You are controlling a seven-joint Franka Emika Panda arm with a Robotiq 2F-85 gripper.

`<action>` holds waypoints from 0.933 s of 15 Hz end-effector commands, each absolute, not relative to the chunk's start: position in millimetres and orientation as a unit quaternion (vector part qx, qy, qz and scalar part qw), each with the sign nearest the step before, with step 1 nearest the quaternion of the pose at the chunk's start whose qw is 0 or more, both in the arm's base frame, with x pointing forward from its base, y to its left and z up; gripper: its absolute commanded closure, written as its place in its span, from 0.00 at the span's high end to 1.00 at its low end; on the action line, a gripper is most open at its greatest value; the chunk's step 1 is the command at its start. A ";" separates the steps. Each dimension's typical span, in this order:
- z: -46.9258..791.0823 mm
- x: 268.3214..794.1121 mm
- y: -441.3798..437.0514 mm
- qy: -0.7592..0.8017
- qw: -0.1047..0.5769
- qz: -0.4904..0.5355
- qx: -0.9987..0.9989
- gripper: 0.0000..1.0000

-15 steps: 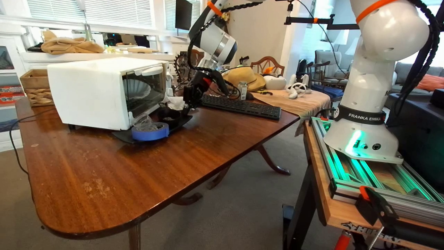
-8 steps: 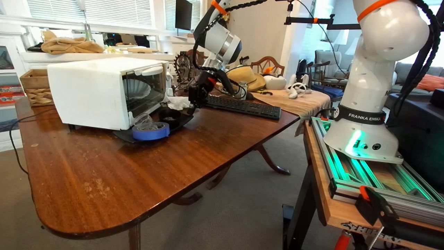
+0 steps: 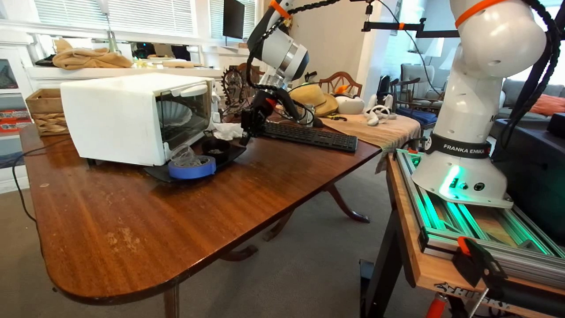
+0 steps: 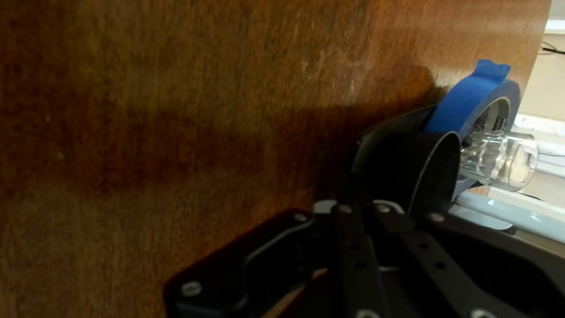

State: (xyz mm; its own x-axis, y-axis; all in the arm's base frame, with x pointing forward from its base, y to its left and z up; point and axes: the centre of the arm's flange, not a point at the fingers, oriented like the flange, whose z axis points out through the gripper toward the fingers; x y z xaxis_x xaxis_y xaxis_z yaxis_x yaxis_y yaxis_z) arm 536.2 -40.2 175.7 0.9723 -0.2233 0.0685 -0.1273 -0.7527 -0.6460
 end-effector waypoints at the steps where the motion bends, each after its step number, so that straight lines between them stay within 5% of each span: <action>1: 176.2 536.2 -39.8 0.094 0.339 -0.071 -0.933 0.01; 11: 162.7 547.1 -39.6 0.092 0.356 -0.061 -0.928 0.00; 12: 162.7 547.2 -38.7 0.091 0.357 -0.060 -0.928 0.26; 14: 163.4 547.3 -38.5 0.090 0.360 -0.058 -0.927 0.34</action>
